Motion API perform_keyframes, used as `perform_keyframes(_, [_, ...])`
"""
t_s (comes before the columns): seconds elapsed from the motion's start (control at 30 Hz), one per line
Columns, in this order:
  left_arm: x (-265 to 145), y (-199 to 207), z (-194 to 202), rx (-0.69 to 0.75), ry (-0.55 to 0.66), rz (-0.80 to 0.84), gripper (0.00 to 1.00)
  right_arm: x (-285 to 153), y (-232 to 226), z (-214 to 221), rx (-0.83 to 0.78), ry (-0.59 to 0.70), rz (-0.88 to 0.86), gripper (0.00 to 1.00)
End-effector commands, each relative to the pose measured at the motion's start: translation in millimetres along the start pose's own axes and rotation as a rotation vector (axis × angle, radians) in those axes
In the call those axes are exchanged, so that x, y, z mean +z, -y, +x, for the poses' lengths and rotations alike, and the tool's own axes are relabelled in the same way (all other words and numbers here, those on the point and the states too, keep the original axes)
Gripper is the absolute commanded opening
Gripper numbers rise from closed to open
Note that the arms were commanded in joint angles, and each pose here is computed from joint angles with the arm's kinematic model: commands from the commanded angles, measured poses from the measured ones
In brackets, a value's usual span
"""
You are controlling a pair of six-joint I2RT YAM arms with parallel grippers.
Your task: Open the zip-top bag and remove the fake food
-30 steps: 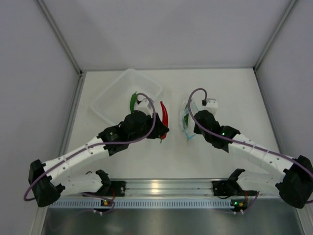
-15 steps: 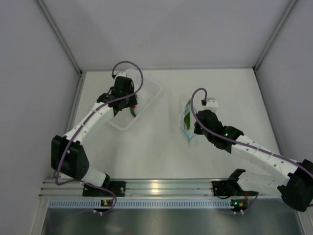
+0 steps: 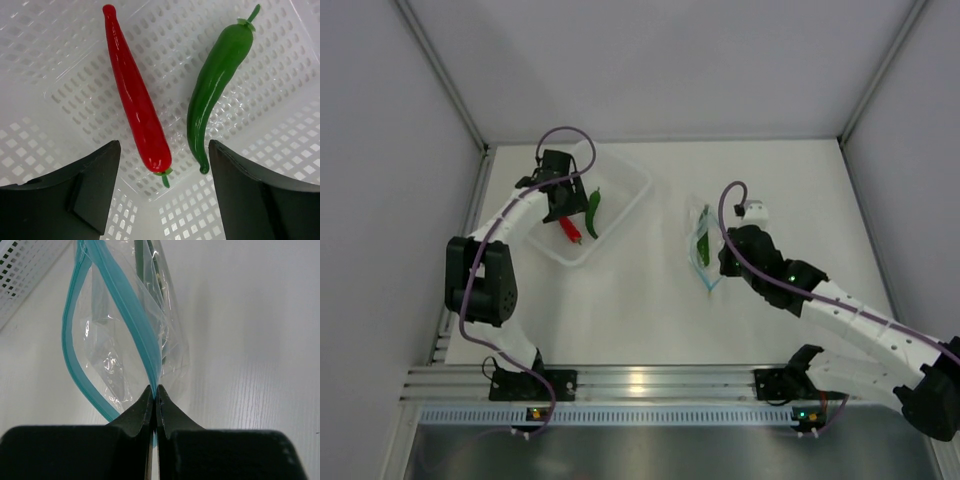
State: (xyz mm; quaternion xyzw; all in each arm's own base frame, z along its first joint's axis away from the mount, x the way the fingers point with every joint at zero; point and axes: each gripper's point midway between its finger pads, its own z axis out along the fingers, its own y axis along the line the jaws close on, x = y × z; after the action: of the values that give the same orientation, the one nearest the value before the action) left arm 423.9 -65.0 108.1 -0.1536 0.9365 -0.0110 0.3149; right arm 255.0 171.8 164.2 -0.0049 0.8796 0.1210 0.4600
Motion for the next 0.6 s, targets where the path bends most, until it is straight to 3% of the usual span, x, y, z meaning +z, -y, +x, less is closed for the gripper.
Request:
perform_keyframes(0.0, [-14, 10, -20, 0.007, 0.045, 0.041, 0.79, -7, -8, -26, 0.022, 0.051, -0.034, 0.00])
perform_keyframes(0.13, [-33, 24, -17, -0.013, 0.039, 0.142, 0.82, -7, -16, -24, 0.023, 0.034, -0.065, 0.00])
perform_keyframes(0.27, [-77, 62, -13, -0.024, 0.033, 0.353, 0.81, -9, -33, -23, 0.032, -0.011, -0.135, 0.00])
perform_keyframes(0.4, [-138, 112, 3, 0.093, 0.087, 0.517, 0.79, -11, -61, -12, 0.059, -0.111, -0.254, 0.00])
perform_keyframes(0.57, [-221, 164, 45, 0.157, 0.137, 0.762, 0.76, -10, -65, -13, 0.092, -0.128, -0.256, 0.00])
